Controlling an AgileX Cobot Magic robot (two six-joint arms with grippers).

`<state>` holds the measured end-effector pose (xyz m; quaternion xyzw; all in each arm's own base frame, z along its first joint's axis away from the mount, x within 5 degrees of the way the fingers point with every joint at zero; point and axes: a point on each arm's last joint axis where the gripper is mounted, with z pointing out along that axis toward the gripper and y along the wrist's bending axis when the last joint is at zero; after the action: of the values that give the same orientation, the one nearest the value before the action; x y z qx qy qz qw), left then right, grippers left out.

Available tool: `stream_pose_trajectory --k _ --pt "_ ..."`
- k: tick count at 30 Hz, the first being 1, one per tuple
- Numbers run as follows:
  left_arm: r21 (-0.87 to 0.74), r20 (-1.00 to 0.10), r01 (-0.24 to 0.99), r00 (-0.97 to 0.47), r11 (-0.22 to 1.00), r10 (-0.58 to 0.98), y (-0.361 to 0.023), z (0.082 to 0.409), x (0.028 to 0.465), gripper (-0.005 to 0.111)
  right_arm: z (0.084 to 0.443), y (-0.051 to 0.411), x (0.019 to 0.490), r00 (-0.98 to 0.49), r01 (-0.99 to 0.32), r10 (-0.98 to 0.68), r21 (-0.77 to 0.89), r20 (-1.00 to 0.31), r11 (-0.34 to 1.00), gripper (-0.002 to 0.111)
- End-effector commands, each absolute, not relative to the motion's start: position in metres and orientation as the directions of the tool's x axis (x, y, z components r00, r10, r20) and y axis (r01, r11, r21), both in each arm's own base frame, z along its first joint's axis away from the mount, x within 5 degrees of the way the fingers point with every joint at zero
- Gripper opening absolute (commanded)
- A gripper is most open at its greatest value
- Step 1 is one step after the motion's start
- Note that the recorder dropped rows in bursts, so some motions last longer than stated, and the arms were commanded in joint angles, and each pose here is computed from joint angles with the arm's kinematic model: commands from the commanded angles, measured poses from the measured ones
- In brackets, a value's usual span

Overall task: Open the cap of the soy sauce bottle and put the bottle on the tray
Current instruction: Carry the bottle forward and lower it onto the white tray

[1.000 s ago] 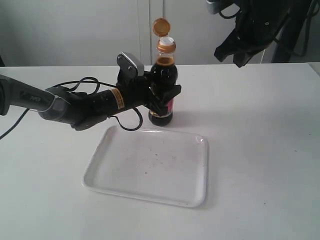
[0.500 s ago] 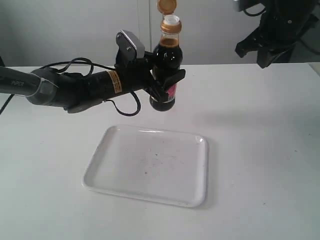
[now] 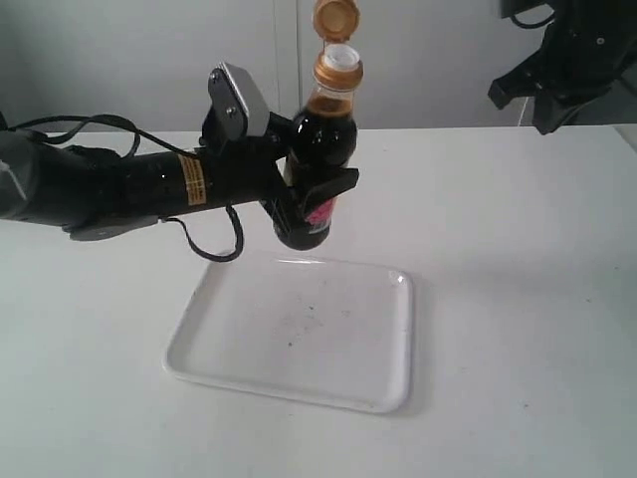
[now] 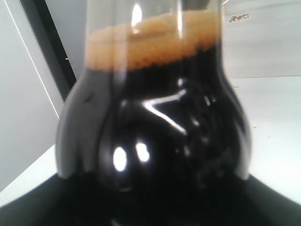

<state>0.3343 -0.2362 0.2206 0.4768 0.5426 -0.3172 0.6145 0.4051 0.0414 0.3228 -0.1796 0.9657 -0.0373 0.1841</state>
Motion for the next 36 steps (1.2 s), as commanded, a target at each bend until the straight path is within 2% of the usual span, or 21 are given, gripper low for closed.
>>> stream_pose_trajectory --k 1,6,11,15,31,36 --pt "0.241 -0.969 0.911 0.247 0.335 0.023 -0.229 0.248 0.310 0.000 0.328 0.038 0.390 -0.873 -0.325 -0.352 -0.136 -0.337 0.936 0.000" --pt "0.229 -0.972 0.918 0.231 0.322 0.032 -0.224 0.247 0.290 0.000 0.336 0.037 0.378 -0.859 -0.321 -0.352 -0.145 -0.372 0.936 0.000" --pt "0.223 -0.975 0.934 0.220 0.279 0.045 -0.230 0.239 0.269 0.000 0.335 0.041 0.362 -0.857 -0.322 -0.326 -0.079 -0.400 0.943 0.000" --pt "0.213 -0.977 0.945 0.205 0.247 0.056 -0.236 0.230 0.253 0.000 0.322 0.044 0.348 -0.863 -0.329 -0.313 -0.031 -0.396 0.944 0.000" --pt "0.173 -0.984 0.927 0.177 0.334 0.019 -0.234 0.232 0.261 0.000 0.286 0.047 0.340 -0.836 -0.324 -0.283 0.008 -0.470 0.946 0.000" --pt "0.144 -0.990 0.928 0.137 0.345 0.046 -0.237 0.213 0.267 0.000 0.282 0.047 0.340 -0.834 -0.321 -0.280 0.006 -0.475 0.947 0.000"
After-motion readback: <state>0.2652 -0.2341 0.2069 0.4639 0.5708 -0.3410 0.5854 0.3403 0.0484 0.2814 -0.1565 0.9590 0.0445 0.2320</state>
